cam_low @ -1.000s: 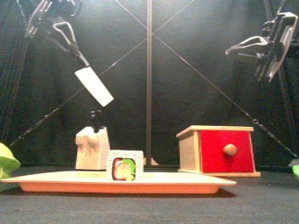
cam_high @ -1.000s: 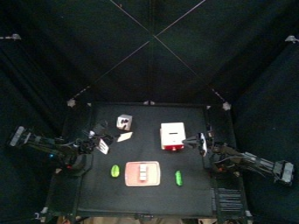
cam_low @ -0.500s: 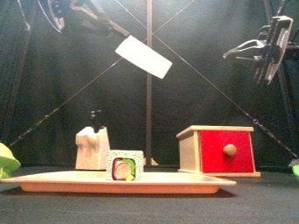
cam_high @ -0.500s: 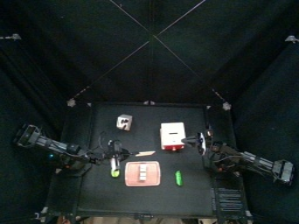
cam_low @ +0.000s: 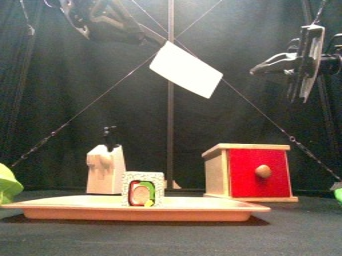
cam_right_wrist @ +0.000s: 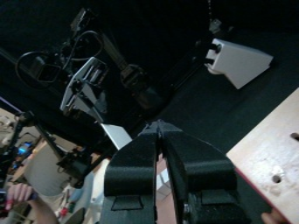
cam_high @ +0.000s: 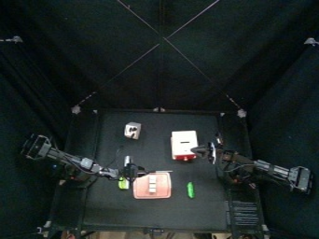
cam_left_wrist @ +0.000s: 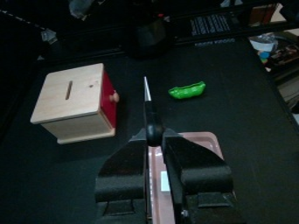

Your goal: Grab cleaver with both hands

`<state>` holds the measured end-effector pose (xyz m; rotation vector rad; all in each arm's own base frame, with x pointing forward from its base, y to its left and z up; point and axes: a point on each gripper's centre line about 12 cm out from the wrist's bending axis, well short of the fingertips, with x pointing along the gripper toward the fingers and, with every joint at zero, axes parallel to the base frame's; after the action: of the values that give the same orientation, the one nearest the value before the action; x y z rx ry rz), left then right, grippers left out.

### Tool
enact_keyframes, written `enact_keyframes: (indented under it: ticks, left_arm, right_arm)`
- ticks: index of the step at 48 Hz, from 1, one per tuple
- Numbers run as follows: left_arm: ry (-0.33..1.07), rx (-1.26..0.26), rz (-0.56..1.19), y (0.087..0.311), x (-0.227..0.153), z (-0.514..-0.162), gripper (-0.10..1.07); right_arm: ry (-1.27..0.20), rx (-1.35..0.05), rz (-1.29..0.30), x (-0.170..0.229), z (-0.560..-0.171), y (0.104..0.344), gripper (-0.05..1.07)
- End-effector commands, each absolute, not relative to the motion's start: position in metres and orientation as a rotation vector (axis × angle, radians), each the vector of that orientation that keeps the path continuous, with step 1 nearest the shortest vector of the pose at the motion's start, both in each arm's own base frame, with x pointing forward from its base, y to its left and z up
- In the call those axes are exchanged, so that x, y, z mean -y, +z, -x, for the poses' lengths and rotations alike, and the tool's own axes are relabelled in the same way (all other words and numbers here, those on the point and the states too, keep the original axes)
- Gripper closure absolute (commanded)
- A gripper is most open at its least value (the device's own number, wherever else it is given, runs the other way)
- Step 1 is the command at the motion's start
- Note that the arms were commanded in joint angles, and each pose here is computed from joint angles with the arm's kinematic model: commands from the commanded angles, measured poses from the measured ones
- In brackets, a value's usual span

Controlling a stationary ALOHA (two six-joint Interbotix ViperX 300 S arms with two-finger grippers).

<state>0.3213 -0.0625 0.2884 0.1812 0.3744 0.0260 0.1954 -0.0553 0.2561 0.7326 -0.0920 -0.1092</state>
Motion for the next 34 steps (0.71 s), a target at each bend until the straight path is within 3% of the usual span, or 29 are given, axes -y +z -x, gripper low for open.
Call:
enact_keyframes:
  ticks: [1,14,21,27,34]
  left_arm:
    - [0.02,-0.344,-0.183,0.299,0.065,-0.322,0.58]
    - [0.026,-0.368,-0.104,0.289,0.066,-0.316,0.58]
    - [0.039,-0.353,-0.048,0.291,0.064,-0.311,0.58]
    - [0.037,-0.32,-0.096,0.294,0.062,-0.307,0.58]
    - [0.069,-0.283,-0.158,0.296,0.057,-0.306,0.58]
  right_arm:
    - [-0.031,0.085,-0.772,0.041,-0.203,0.262,0.56]
    - [0.135,-0.006,-0.841,-0.003,-0.223,0.279,0.56]
    - [0.116,-0.042,-0.844,-0.007,-0.236,0.294,0.56]
    - [0.084,-0.041,-0.906,-0.007,-0.246,0.313,0.56]
    - [0.026,-0.092,-0.99,-0.009,-0.249,0.317,0.56]
